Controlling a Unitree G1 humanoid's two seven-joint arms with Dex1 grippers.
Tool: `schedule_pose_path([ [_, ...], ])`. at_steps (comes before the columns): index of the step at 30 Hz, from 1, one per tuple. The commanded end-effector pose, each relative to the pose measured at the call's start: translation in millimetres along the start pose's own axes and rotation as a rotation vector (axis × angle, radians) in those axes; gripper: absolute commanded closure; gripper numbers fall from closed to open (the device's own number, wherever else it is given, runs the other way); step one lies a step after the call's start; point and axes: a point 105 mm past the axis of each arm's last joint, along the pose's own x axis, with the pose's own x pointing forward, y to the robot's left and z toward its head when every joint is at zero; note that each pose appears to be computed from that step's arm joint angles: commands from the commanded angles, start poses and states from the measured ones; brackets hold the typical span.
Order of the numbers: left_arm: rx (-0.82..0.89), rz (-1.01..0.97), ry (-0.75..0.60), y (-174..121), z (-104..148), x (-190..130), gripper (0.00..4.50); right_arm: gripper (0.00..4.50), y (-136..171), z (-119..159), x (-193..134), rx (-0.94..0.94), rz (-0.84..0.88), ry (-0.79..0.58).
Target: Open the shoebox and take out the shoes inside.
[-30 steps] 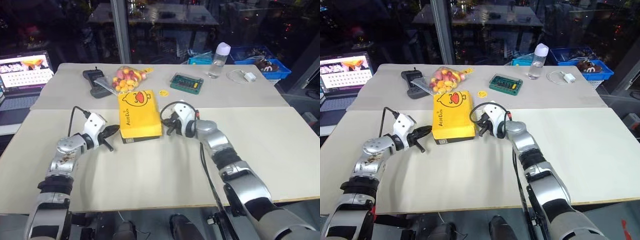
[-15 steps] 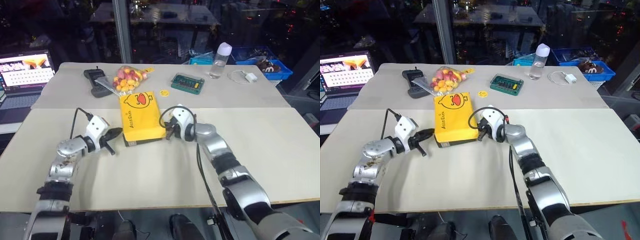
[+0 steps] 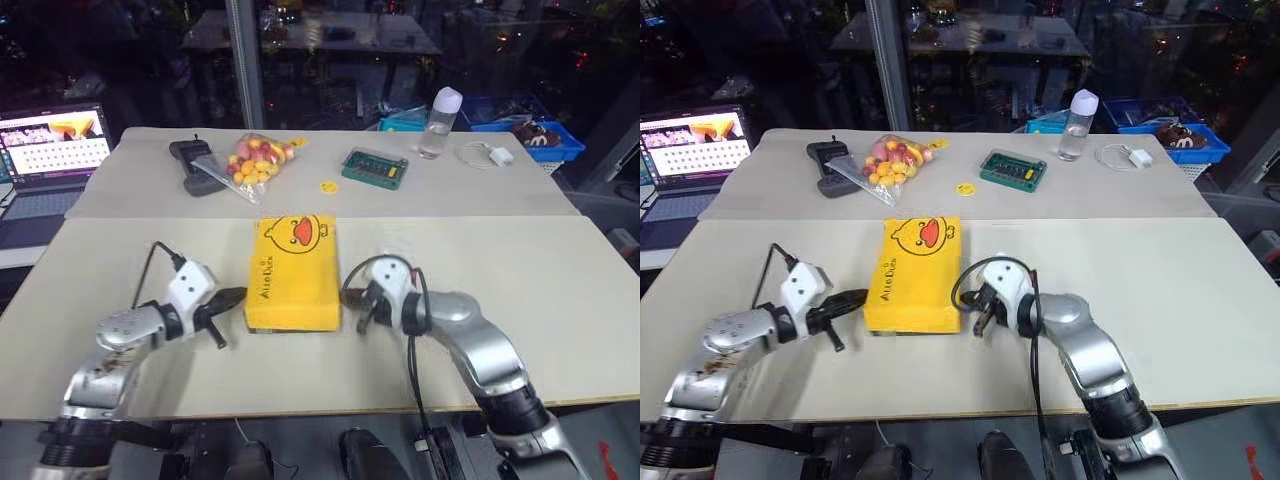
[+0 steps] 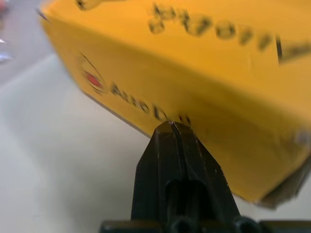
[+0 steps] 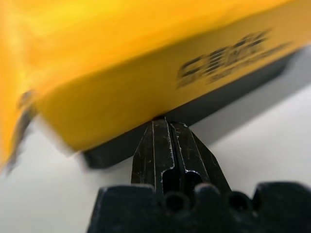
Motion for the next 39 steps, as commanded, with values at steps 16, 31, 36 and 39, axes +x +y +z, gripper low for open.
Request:
schedule_pose_path([
  [16,-0.182,0.249,-0.125,-26,-3,-73,4.48,4.50,-34,-12,-21,-0.016,-0.107,0.026],
  [31,-0.228,0.230,-0.151,-81,13,-95,4.48,4.50,-45,-6,-2,-0.059,-0.037,0.014],
  [36,-0.224,0.237,-0.159,-81,12,-90,4.48,4.50,-28,12,9,-0.089,0.061,-0.022],
  [39,-0.228,0.235,-0.165,-81,12,-88,4.48,4.50,-15,21,14,-0.110,0.125,-0.041],
])
